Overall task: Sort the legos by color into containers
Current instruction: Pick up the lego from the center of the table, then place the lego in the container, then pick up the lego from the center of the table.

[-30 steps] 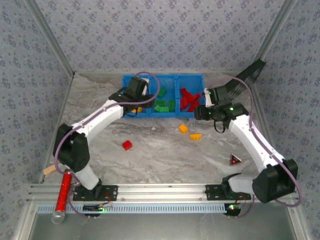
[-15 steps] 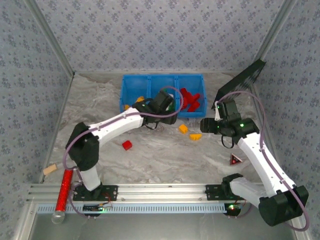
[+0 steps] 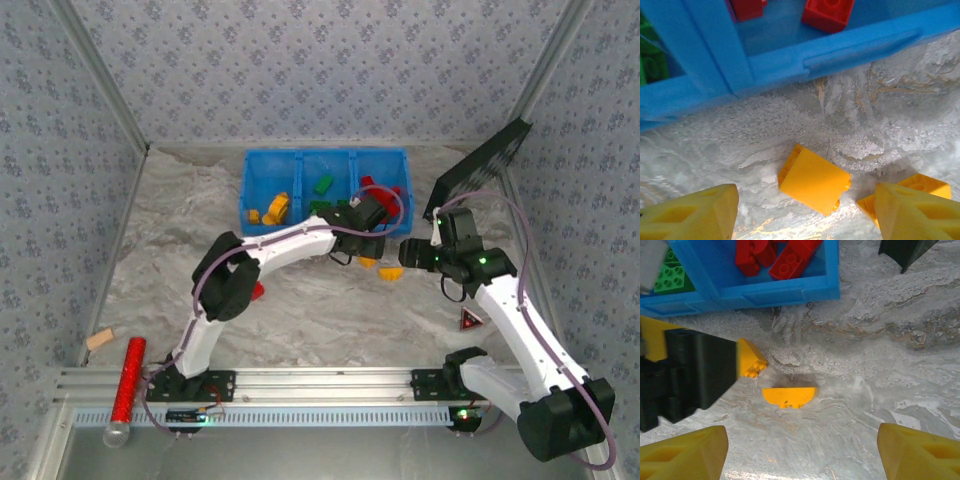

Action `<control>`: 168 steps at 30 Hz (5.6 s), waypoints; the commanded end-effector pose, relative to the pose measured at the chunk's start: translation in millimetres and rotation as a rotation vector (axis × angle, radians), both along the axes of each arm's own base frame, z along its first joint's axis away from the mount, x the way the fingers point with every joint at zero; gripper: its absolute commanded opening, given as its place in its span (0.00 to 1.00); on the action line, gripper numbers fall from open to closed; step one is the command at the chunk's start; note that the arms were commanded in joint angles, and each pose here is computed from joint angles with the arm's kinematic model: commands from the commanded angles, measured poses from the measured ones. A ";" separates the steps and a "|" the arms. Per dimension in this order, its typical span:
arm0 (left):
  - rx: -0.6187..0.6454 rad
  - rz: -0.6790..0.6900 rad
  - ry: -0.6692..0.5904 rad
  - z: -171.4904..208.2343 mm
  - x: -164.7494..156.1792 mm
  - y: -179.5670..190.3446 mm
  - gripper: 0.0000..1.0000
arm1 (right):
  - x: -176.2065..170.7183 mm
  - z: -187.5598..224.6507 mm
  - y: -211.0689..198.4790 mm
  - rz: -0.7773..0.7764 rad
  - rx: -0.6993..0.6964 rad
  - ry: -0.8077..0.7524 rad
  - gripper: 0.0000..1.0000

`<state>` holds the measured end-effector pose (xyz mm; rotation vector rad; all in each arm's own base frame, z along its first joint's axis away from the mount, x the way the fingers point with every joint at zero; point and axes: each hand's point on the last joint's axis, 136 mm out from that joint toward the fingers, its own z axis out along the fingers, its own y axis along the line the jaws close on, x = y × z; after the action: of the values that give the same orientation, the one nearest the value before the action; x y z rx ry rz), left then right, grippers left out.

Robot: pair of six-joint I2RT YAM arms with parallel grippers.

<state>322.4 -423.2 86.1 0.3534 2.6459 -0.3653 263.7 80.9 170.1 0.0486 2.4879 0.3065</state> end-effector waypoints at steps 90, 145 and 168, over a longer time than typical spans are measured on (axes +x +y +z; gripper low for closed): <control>0.049 0.454 -0.363 125.7 151.6 225.0 0.47 | 12.9 -0.2 25.3 0.052 0.012 0.028 0.80; -0.051 0.230 -0.410 173.3 184.6 212.2 0.69 | -9.4 -80.0 27.4 -0.036 0.000 0.308 0.86; -0.158 -0.688 -0.492 81.4 -57.2 5.3 0.70 | 19.0 15.8 -43.5 -0.240 0.068 0.048 0.91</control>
<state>269.5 -386.0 148.1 1.1145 2.0856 -0.5089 282.1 38.3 170.4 0.4263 2.5068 0.2747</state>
